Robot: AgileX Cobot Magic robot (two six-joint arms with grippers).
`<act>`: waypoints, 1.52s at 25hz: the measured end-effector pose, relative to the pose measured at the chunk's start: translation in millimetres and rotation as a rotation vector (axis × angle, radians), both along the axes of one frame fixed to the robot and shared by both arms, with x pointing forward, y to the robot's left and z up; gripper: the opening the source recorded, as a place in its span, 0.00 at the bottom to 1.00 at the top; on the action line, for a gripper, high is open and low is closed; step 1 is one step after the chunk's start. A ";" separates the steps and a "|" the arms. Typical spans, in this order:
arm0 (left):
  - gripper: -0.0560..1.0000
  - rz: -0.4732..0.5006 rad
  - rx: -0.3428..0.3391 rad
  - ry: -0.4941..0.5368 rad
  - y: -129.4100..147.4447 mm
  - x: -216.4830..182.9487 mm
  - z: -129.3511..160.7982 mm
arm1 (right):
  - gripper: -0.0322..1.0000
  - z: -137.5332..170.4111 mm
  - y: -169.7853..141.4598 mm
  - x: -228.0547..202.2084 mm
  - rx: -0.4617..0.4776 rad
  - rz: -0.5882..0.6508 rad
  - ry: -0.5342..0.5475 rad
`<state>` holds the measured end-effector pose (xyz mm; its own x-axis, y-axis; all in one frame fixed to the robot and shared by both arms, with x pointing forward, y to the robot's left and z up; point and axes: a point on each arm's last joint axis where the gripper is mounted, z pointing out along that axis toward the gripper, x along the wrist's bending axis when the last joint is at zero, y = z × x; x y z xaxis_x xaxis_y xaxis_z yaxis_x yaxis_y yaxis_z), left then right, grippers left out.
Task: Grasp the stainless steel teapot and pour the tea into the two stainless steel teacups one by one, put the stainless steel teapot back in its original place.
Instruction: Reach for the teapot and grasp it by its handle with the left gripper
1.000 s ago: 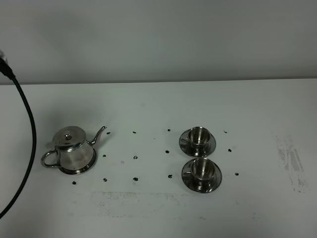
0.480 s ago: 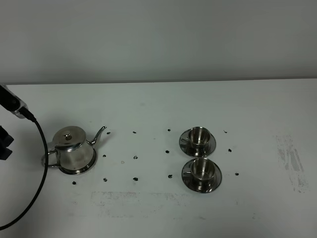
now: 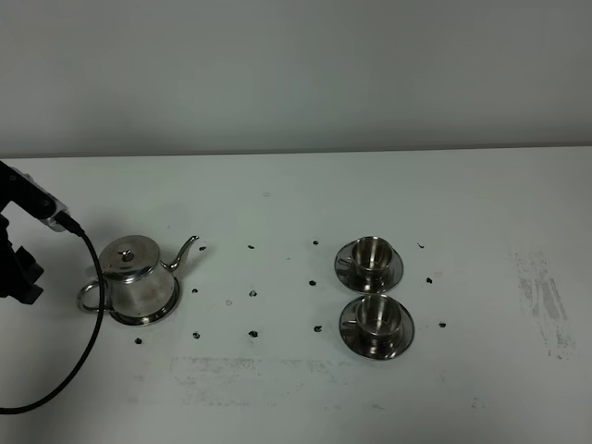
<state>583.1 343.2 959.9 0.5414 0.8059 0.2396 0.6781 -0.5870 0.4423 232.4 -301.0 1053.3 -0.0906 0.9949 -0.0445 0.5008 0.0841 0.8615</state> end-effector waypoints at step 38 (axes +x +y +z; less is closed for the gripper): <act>0.55 -0.116 -0.062 0.024 -45.7 12.6 -30.5 | 0.31 -0.1 2.5 -4.0 0.010 -0.195 -0.030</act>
<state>595.8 297.5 929.4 0.6367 0.7504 0.1773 0.6179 -0.6341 0.4650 228.4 -298.4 1053.2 0.1053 0.9939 -0.0340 0.4808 -0.0210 0.8766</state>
